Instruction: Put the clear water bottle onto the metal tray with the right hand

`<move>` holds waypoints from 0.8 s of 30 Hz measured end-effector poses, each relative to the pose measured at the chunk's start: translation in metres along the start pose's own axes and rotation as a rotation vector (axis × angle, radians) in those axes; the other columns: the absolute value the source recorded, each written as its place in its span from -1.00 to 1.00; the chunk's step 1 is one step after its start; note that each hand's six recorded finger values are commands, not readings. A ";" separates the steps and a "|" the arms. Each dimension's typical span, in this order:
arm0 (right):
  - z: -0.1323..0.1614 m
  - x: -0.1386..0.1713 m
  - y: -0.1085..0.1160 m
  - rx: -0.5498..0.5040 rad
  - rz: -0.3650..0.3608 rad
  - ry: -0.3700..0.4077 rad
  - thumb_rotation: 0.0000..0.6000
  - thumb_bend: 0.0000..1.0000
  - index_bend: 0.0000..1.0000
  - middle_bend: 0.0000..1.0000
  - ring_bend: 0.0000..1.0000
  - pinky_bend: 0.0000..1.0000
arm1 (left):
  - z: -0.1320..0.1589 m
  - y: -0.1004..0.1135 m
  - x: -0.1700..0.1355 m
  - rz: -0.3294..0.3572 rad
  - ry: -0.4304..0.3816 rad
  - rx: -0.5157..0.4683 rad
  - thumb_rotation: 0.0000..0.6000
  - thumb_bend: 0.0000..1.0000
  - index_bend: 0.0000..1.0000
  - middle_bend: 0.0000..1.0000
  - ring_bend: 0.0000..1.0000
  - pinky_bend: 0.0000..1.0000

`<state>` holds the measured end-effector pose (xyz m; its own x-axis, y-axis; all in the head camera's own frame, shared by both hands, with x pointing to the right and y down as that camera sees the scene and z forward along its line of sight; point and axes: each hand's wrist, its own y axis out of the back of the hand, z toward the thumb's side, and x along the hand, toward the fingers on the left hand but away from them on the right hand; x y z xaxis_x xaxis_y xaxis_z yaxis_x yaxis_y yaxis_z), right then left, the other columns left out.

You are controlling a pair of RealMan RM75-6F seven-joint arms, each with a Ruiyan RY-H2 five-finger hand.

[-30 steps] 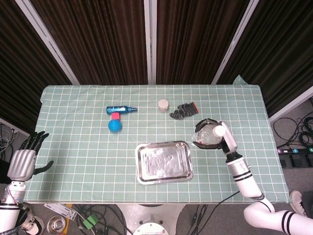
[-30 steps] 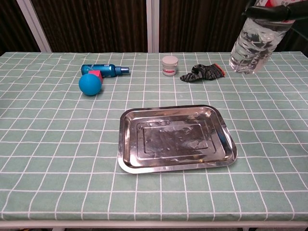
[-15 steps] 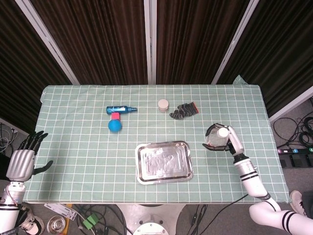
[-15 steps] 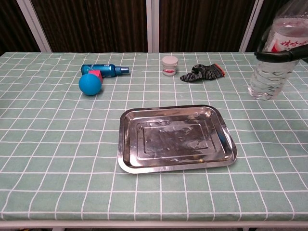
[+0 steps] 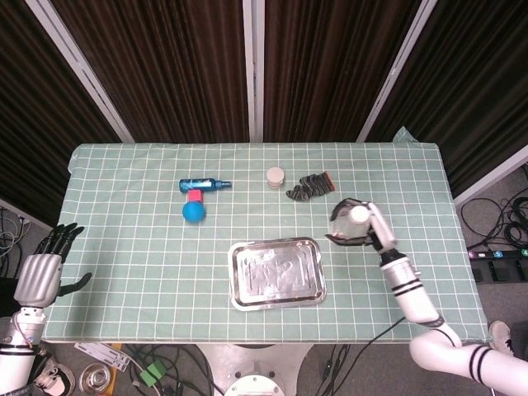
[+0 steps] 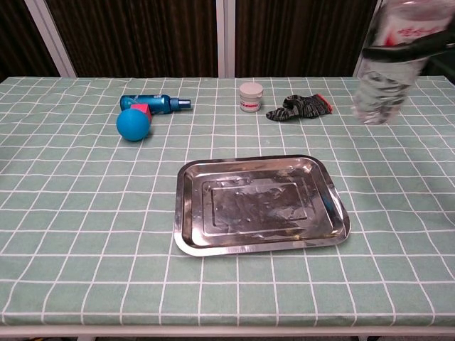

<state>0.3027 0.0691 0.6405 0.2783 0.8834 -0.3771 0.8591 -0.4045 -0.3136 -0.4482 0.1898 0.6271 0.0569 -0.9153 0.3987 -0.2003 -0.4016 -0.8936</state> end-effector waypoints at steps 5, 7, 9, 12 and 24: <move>-0.005 0.002 -0.008 -0.013 0.030 -0.020 1.00 -0.89 0.41 0.12 -0.25 -0.16 | 0.001 -0.001 -0.001 -0.001 -0.002 0.003 1.00 -0.53 -0.67 -0.64 -0.83 -0.62; -0.004 -0.004 -0.034 -0.037 0.085 -0.018 1.00 -0.89 0.40 0.11 -0.25 -0.16 | 0.001 0.000 0.000 0.000 -0.001 0.007 1.00 -0.53 -0.68 -0.64 -0.83 -0.62; -0.001 -0.008 -0.058 -0.062 0.127 -0.009 1.00 -0.89 0.40 0.11 -0.25 -0.16 | 0.001 0.000 0.001 0.003 0.003 0.004 1.00 -0.53 -0.68 -0.64 -0.83 -0.62; 0.000 -0.006 -0.054 -0.056 0.108 0.003 1.00 -0.89 0.40 0.11 -0.25 -0.16 | 0.000 -0.001 0.001 0.002 0.004 -0.005 1.00 -0.53 -0.67 -0.64 -0.83 -0.62; -0.009 0.002 -0.052 -0.027 0.127 -0.020 1.00 -0.89 0.40 0.11 -0.25 -0.16 | -0.002 0.004 -0.003 0.011 0.008 0.005 1.00 -0.53 -0.67 -0.64 -0.83 -0.62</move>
<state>0.2625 0.0945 0.6642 0.3772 0.8203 -0.4299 0.8288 -0.5061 -0.2386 -0.4510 0.1914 0.6228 0.0471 -0.9194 0.3904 -0.1955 -0.3917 -0.8991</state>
